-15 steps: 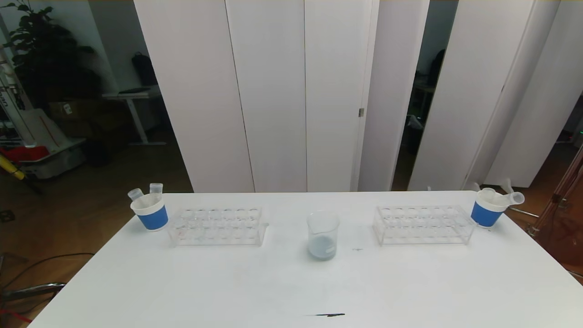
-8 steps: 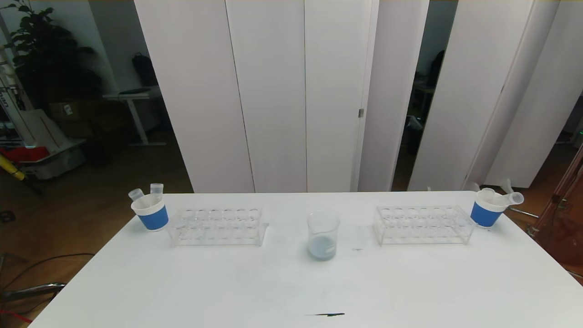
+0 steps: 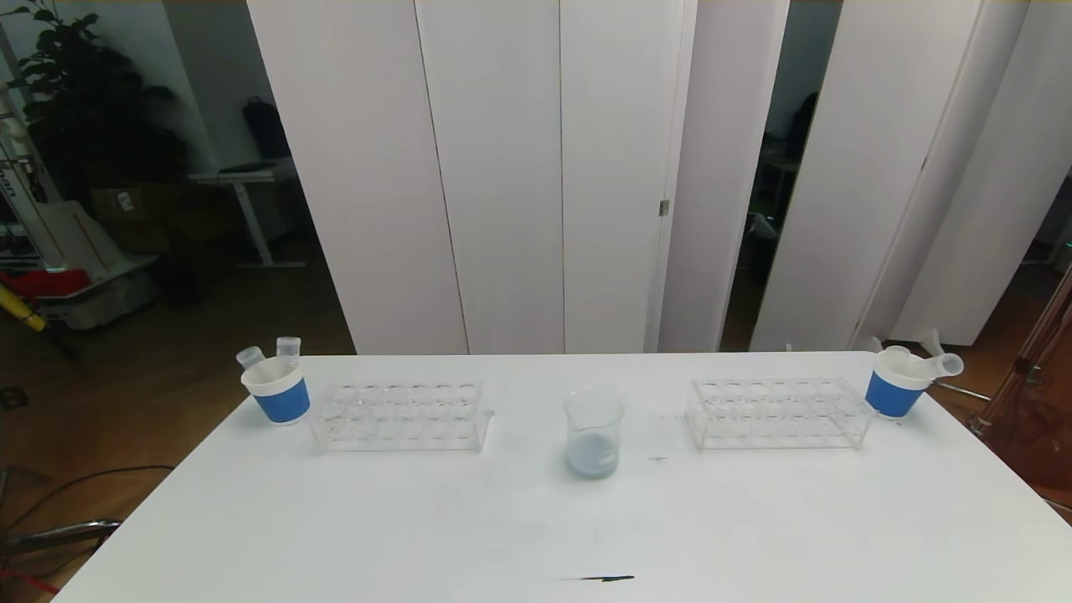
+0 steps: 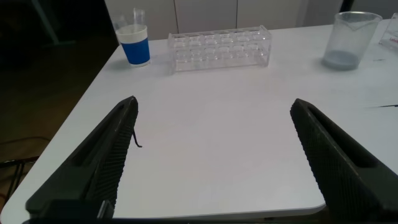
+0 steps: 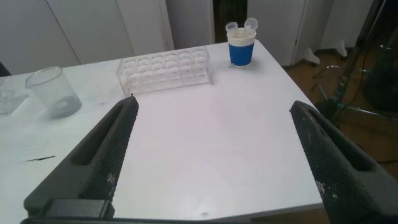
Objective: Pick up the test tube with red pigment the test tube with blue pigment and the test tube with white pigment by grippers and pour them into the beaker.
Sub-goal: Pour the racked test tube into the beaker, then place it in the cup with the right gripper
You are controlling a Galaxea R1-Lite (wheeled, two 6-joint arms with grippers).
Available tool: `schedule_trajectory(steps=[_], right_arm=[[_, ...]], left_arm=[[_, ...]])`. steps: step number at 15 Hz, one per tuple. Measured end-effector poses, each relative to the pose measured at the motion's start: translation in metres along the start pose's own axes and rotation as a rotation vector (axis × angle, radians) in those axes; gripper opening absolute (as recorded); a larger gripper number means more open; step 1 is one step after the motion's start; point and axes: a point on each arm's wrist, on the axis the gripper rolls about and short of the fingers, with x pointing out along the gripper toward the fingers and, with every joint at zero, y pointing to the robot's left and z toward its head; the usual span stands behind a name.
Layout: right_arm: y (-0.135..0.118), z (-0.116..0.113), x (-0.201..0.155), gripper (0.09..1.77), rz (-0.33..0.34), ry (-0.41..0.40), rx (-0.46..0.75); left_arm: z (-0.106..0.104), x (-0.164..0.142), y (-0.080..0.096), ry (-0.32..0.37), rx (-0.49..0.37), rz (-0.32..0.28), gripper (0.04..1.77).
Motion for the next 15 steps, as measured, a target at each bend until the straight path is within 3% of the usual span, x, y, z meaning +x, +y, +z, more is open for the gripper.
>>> schedule_trajectory(steps=[5,6,8,15], right_arm=[[-0.006,-0.050,0.005,1.75,0.005,0.037,-0.074],[-0.006,-0.055,0.006,1.75,0.037,0.053,-0.088],[-0.006,-0.062,0.008,1.75,0.091,0.077,-0.115],[-0.006,-0.065,0.008,1.75,0.100,0.081,-0.125]], left_arm=[[0.000,0.000,0.000,0.000,0.000,0.000,1.75],[0.000,0.000,0.000,0.000,0.000,0.000,1.75],[0.000,0.000,0.000,0.000,0.000,0.000,1.75],[0.000,0.000,0.000,0.000,0.000,0.000,1.75]])
